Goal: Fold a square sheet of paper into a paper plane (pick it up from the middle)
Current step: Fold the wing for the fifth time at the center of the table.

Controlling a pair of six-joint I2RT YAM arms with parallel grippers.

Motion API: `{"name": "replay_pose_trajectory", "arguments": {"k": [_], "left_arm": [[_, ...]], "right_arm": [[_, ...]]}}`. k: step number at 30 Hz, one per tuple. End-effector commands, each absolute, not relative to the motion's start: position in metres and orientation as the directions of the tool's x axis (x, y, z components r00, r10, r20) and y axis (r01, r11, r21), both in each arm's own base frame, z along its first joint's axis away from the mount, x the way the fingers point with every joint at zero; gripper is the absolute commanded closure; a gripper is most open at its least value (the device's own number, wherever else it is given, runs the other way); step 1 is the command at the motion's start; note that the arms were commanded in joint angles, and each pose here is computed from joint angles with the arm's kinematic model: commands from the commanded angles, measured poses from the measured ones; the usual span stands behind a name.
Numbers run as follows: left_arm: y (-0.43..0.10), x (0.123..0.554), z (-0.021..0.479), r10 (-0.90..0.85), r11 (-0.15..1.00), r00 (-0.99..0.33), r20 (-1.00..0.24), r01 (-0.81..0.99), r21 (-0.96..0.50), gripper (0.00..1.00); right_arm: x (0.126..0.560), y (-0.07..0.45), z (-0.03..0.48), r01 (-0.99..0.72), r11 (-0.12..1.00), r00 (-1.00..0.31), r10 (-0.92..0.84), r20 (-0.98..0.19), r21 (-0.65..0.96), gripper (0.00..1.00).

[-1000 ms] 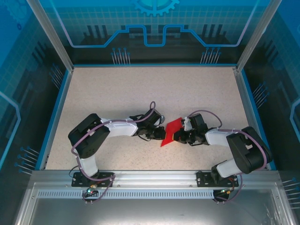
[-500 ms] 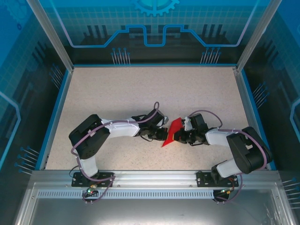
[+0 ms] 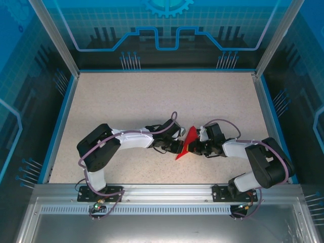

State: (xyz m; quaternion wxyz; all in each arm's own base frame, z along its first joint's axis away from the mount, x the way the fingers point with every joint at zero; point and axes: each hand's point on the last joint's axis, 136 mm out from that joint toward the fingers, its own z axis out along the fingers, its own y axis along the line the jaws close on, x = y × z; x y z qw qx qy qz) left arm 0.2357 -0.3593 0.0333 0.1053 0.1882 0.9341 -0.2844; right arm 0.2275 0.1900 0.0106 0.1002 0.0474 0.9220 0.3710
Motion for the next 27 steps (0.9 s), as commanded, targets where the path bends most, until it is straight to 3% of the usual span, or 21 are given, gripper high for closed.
{"name": "replay_pose_trajectory", "arguments": {"k": [1,27], "left_arm": [[-0.367,0.231,0.028,0.318,0.751,-0.903,-0.29,0.426,-0.504,1.0],[-0.367,0.224,-0.001,0.315,0.759,-0.921,-0.229,0.389,-0.522,1.0]], "right_arm": [[0.219,0.178,-0.001,0.049,0.747,-0.977,0.173,-0.123,0.663,1.0],[0.22,0.177,0.008,0.025,0.738,-0.97,0.181,-0.162,0.675,1.0]]}}
